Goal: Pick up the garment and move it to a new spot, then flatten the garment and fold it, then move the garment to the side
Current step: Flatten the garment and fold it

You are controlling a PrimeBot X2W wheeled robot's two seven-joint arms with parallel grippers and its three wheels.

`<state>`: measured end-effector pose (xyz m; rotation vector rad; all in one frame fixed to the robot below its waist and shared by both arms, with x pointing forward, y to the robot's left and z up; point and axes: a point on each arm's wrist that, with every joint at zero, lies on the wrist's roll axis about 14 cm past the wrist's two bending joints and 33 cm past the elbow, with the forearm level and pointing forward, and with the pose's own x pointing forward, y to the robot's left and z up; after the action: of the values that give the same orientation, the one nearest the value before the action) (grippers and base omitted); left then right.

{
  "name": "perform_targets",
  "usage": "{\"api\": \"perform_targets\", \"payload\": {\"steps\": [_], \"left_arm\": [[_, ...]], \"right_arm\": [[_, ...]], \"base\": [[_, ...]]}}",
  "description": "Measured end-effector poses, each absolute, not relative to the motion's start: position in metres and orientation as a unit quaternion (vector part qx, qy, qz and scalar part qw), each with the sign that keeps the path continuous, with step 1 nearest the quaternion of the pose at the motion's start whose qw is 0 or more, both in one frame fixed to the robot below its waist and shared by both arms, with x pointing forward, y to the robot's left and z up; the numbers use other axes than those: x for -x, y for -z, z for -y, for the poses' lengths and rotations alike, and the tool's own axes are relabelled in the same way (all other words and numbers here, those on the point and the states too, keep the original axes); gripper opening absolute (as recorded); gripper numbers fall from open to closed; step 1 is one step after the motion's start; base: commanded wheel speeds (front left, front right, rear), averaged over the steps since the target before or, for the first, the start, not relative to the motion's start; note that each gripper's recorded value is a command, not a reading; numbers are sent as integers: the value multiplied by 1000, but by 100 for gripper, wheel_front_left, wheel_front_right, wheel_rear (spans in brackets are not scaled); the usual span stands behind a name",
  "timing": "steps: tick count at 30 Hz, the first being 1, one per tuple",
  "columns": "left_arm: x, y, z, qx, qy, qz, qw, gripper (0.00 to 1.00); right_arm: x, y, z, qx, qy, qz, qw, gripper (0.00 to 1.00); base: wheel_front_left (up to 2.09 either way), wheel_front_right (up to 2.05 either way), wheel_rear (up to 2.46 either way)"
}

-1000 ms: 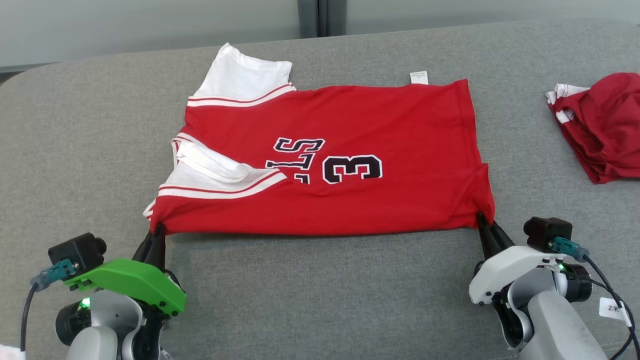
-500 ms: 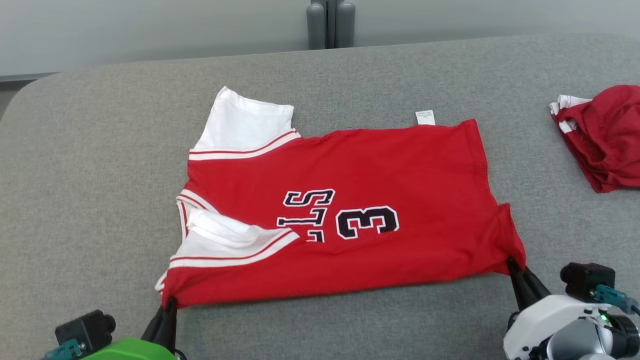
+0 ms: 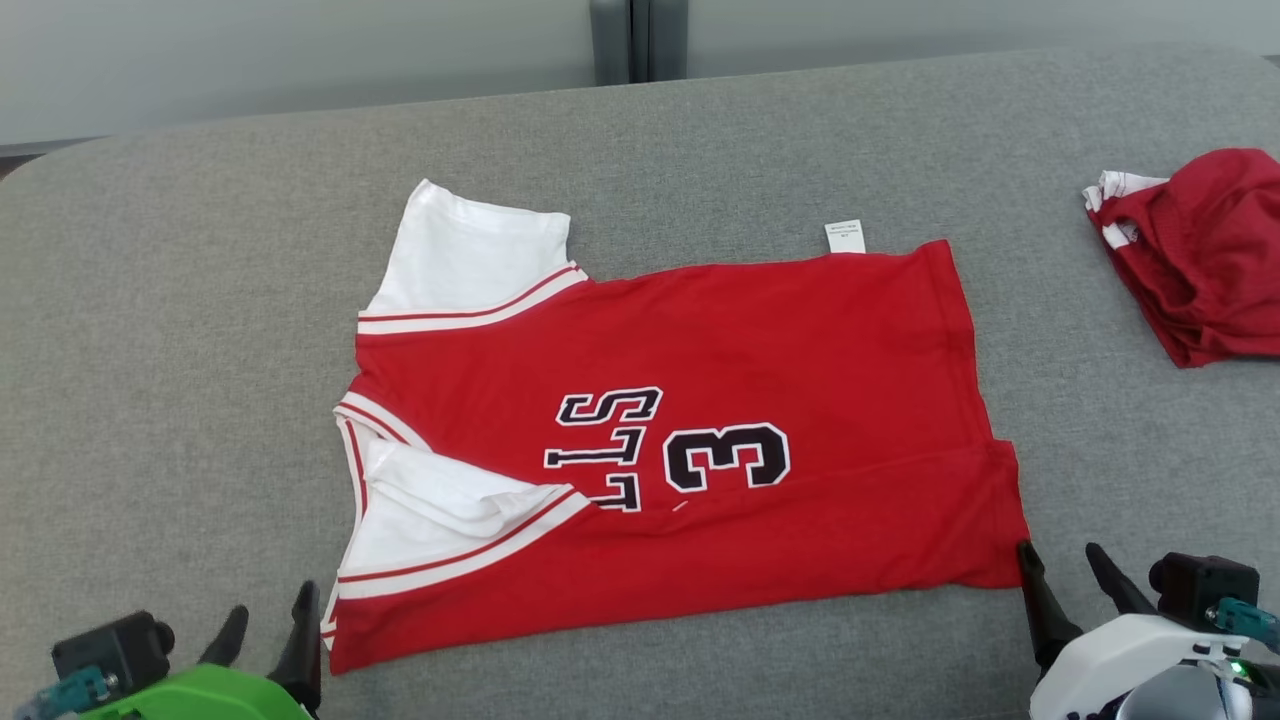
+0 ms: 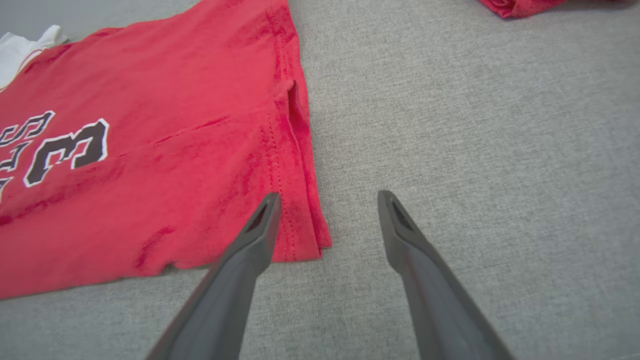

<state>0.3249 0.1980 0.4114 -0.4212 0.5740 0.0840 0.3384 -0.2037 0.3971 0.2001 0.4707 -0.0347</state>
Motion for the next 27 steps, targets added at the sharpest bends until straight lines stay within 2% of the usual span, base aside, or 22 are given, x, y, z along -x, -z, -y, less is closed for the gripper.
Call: {"api": "perform_targets", "payload": {"steps": [6, 12, 13, 18, 27], "left_arm": [[-382, -441, -195, 116, 34, -253, 960, 100], [-473, -494, -186, 17, 105, -207, 972, 100], [-498, -504, -182, 1, 118, -207, 971, 100], [-557, -514, -175, -23, 127, -226, 965, 100], [-603, -444, -152, -54, 150, -342, 926, 100]], "right_arm": [[-361, -418, 211, -81, 23, -192, 978, 100], [-400, -440, 198, -62, -3, -151, 987, 100], [-412, -445, 192, -58, -14, -143, 988, 100], [-443, -454, 175, -49, -44, -121, 990, 100], [-470, -446, 167, -35, -65, -114, 991, 100]], "base": [[0, 0, 0], [0, 0, 0], [0, 0, 0], [0, 0, 0], [0, 0, 0]]}}
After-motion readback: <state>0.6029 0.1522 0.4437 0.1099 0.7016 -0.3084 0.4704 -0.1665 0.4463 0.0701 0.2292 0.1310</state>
